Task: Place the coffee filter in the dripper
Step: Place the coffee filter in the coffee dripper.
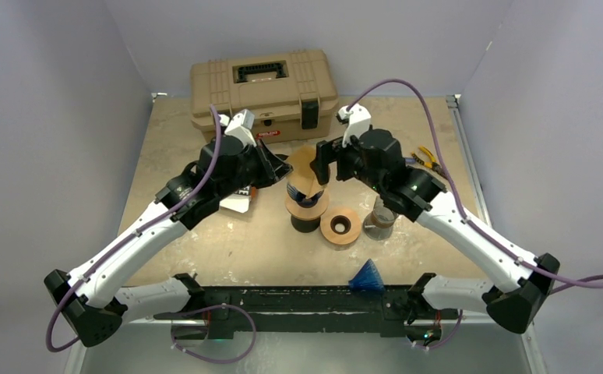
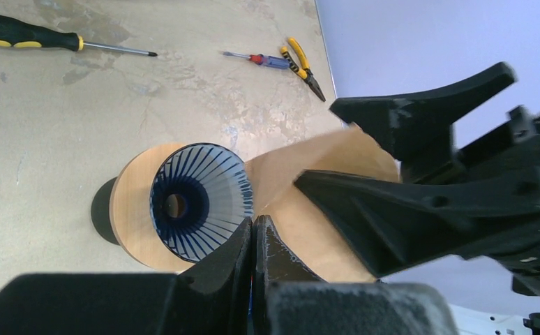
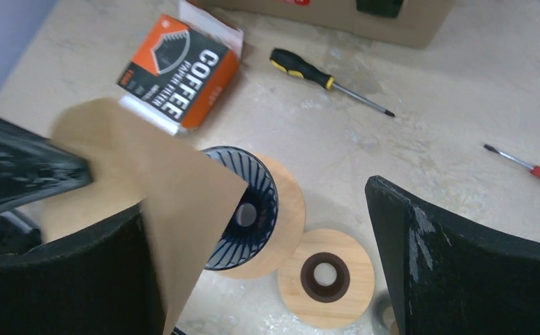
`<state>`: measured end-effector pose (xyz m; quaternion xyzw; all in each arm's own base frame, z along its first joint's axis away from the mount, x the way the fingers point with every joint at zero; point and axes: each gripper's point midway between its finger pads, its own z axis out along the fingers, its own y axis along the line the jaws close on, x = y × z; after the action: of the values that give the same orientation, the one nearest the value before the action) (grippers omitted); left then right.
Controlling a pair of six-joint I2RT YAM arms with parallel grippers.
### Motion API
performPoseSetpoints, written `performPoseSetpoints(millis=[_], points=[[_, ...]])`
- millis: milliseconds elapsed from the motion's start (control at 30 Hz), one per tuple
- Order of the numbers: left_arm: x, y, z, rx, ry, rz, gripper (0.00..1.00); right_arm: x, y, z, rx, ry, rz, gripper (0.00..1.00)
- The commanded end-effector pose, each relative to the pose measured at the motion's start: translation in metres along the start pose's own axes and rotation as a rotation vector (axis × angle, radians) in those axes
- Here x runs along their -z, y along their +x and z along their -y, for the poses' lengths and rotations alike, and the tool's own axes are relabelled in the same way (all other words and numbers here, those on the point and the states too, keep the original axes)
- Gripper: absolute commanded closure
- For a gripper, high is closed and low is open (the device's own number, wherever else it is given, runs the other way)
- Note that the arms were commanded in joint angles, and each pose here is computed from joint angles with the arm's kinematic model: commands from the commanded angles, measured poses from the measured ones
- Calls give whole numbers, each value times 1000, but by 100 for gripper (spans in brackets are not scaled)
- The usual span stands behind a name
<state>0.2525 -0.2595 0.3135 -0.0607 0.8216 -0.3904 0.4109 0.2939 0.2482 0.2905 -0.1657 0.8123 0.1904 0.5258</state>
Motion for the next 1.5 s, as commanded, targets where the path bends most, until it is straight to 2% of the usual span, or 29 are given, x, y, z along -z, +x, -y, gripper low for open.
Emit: performPoseSetpoints(millis=[0, 400, 933, 1467], points=[[6, -15, 26, -14, 89, 30, 100, 35, -61, -22, -40, -146, 155, 1], [1, -14, 30, 31, 95, 24, 100, 45, -68, -27, -64, -198, 160, 1], [-10, 11, 9, 26, -2, -92, 100, 21, -36, -26, -69, -177, 33, 2], [-23, 18, -15, -13, -118, -116, 100, 5, -7, -22, -51, -152, -71, 5]])
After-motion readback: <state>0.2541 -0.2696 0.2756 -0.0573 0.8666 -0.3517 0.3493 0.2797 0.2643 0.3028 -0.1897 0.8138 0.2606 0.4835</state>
